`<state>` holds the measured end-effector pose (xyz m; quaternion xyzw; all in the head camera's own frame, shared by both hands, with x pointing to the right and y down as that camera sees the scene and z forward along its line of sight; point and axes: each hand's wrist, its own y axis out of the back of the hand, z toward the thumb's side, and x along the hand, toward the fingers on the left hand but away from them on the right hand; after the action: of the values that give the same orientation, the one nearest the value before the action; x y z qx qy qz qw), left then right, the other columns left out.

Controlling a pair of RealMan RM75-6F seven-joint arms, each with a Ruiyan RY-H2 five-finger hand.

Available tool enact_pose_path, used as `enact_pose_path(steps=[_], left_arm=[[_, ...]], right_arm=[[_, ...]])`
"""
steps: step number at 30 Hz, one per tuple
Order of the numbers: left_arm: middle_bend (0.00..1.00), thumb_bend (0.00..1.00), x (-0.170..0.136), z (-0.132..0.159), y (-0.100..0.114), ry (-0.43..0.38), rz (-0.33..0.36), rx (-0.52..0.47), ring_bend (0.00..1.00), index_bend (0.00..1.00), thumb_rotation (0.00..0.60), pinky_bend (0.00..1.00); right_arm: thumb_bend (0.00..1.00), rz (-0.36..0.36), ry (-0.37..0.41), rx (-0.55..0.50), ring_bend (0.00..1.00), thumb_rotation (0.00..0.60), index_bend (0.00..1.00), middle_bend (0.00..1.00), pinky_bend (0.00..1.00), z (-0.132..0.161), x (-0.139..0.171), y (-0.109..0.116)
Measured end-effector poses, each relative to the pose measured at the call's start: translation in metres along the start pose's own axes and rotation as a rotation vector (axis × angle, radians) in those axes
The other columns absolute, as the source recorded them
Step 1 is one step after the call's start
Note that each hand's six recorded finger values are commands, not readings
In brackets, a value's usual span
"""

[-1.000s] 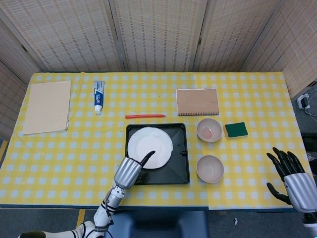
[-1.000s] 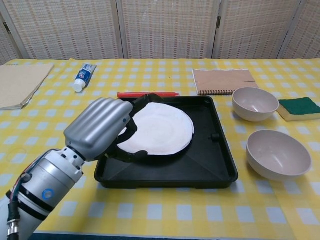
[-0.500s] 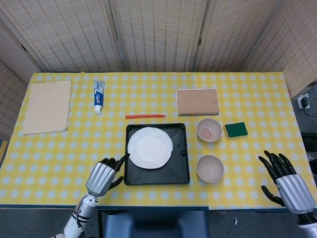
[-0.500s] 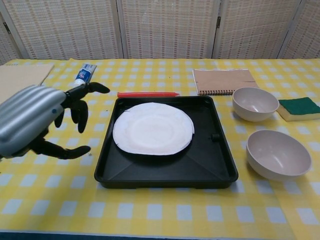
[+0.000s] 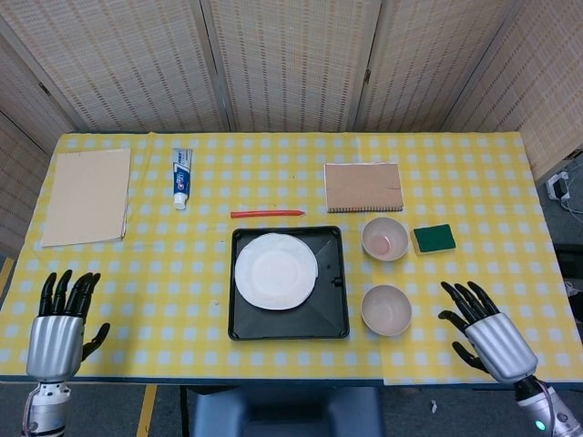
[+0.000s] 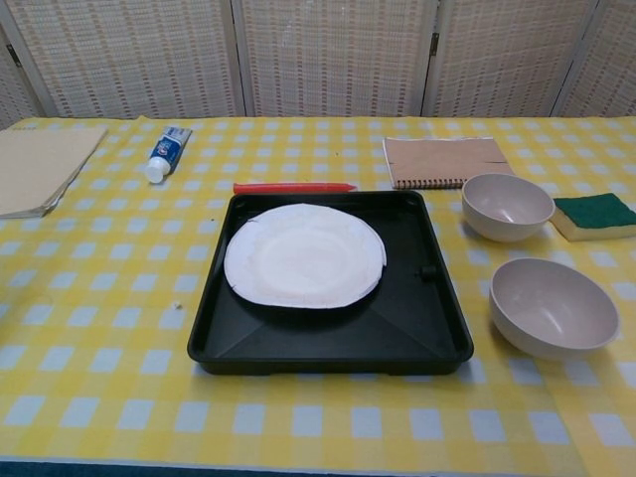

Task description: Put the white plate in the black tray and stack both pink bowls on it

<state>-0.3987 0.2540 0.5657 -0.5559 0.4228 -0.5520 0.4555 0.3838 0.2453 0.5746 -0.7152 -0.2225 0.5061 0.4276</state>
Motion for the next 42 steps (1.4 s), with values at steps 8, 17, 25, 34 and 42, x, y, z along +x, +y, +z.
enact_pose_path(steps=[8, 17, 25, 34, 42], left_arm=[[0.20, 0.23, -0.003, -0.026, 0.008, 0.074, -0.016, -0.016, 0.08, 0.16, 0.600, 0.00], [0.20, 0.23, -0.001, -0.030, 0.004, 0.093, -0.065, -0.023, 0.08, 0.15, 0.600, 0.00], [0.20, 0.23, 0.000, -0.030, 0.004, 0.085, -0.068, -0.023, 0.08, 0.05, 0.600, 0.00], [0.14, 0.24, -0.002, -0.028, 0.000, 0.067, -0.109, -0.020, 0.04, 0.01, 0.600, 0.00], [0.10, 0.24, -0.003, -0.025, -0.003, 0.041, -0.152, -0.025, 0.01, 0.00, 0.600, 0.00]], right_arm=[[0.36, 0.033, 0.030, 0.049, 0.00, 0.600, 0.49, 0.00, 0.00, 0.014, -0.030, -0.023], [0.36, 0.093, 0.075, 0.070, 0.00, 0.600, 0.49, 0.00, 0.00, 0.034, -0.055, -0.055], [0.36, 0.094, 0.097, 0.090, 0.00, 0.600, 0.49, 0.00, 0.00, 0.042, -0.066, -0.067], [0.38, 0.060, 0.104, 0.113, 0.00, 0.600, 0.58, 0.00, 0.00, 0.046, -0.077, -0.073], [0.45, 0.014, 0.120, 0.105, 0.00, 0.600, 0.68, 0.01, 0.00, 0.049, -0.081, -0.070]])
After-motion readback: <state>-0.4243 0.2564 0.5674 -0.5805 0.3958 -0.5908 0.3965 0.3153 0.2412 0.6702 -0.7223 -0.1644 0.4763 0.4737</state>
